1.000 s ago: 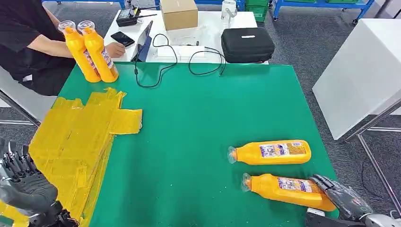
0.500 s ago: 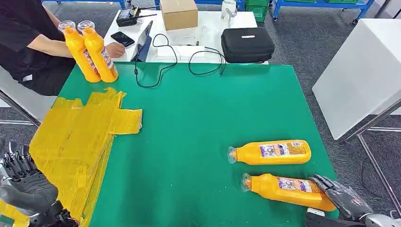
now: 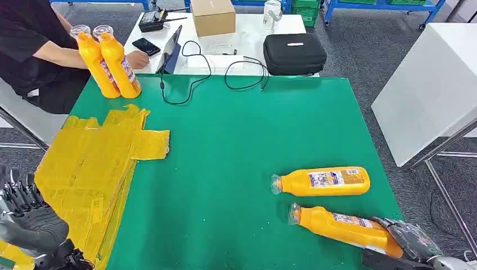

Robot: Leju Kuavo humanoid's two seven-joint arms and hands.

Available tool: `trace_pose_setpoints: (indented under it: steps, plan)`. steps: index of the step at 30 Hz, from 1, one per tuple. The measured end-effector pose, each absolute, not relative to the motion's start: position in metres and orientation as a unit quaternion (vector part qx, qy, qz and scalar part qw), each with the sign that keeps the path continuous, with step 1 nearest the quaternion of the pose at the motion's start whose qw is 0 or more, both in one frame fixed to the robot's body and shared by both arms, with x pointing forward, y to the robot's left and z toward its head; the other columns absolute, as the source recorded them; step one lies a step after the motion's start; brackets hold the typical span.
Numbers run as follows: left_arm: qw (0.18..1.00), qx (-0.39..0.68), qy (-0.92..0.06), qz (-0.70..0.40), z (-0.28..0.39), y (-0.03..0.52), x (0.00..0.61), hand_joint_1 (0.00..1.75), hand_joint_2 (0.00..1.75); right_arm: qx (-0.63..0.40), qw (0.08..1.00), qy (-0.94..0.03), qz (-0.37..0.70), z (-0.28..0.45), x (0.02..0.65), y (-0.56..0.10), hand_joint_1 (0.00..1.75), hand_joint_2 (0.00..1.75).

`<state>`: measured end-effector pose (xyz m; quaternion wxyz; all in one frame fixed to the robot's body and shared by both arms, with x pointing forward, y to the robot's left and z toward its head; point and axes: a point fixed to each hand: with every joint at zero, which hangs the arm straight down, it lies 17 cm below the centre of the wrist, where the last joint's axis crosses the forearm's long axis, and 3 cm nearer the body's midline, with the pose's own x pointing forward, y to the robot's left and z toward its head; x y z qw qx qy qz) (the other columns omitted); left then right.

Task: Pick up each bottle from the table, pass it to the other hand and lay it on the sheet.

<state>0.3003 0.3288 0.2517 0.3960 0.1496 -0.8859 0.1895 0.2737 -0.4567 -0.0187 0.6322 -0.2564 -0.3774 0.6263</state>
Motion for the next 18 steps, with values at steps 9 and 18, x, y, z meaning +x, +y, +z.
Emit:
trace_pose_setpoints:
  steps: [9,18]
  plan:
    - [0.396,0.147,-0.887,0.187,0.251,0.329,0.300,0.00,0.00,-0.258,0.637,-0.414,0.597,-0.014,0.282,-0.444,1.75,1.75]
    - [0.397,0.149,-0.886,0.186,0.250,0.332,0.299,0.00,0.00,-0.144,0.676,-0.525,0.497,0.000,0.284,-0.390,1.75,1.75]
